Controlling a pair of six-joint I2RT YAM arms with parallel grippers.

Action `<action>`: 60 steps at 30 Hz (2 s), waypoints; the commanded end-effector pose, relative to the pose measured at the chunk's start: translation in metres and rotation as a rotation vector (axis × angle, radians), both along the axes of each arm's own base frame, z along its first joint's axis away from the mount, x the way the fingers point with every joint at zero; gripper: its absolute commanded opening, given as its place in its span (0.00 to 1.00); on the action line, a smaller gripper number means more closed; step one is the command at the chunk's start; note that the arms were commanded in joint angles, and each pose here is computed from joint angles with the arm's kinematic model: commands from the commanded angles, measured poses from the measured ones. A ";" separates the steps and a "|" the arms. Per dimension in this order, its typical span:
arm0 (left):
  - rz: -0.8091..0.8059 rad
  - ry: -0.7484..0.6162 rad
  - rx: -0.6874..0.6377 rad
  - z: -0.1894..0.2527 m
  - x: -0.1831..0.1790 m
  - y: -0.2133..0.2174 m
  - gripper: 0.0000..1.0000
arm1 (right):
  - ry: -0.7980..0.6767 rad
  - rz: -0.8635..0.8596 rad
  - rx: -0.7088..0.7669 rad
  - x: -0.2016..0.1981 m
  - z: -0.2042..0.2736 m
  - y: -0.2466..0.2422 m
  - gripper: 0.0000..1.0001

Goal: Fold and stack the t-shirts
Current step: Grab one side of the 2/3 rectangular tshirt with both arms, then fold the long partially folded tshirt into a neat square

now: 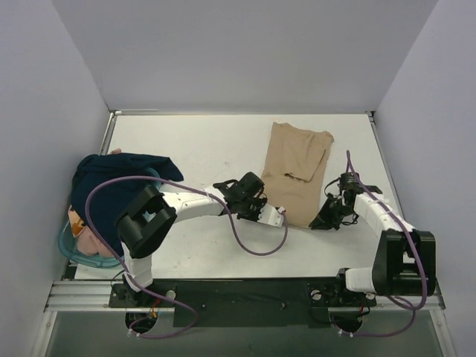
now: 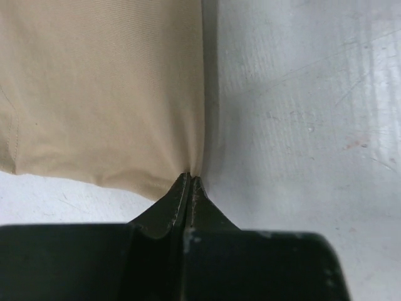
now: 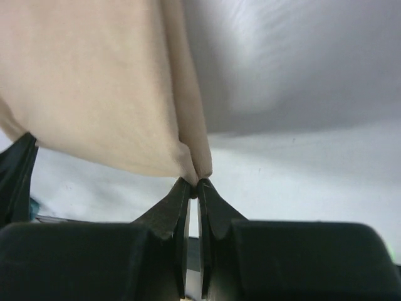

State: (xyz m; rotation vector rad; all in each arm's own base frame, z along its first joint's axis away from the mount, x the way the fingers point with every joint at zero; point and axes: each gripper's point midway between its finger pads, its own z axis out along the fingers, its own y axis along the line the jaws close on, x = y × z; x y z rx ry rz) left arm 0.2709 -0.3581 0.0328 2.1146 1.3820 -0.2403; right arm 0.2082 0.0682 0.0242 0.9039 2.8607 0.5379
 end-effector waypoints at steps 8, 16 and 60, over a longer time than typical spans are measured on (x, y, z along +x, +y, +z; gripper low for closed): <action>0.053 0.286 0.120 0.063 -0.072 0.053 0.00 | 0.112 0.189 -0.016 -0.090 0.047 0.024 0.00; -0.015 0.441 0.150 0.139 -0.120 0.086 0.00 | 0.140 0.282 0.115 -0.139 0.106 0.049 0.00; 0.531 0.246 -0.321 0.155 0.162 -0.037 0.00 | -0.144 -0.044 0.129 0.148 0.101 -0.039 0.00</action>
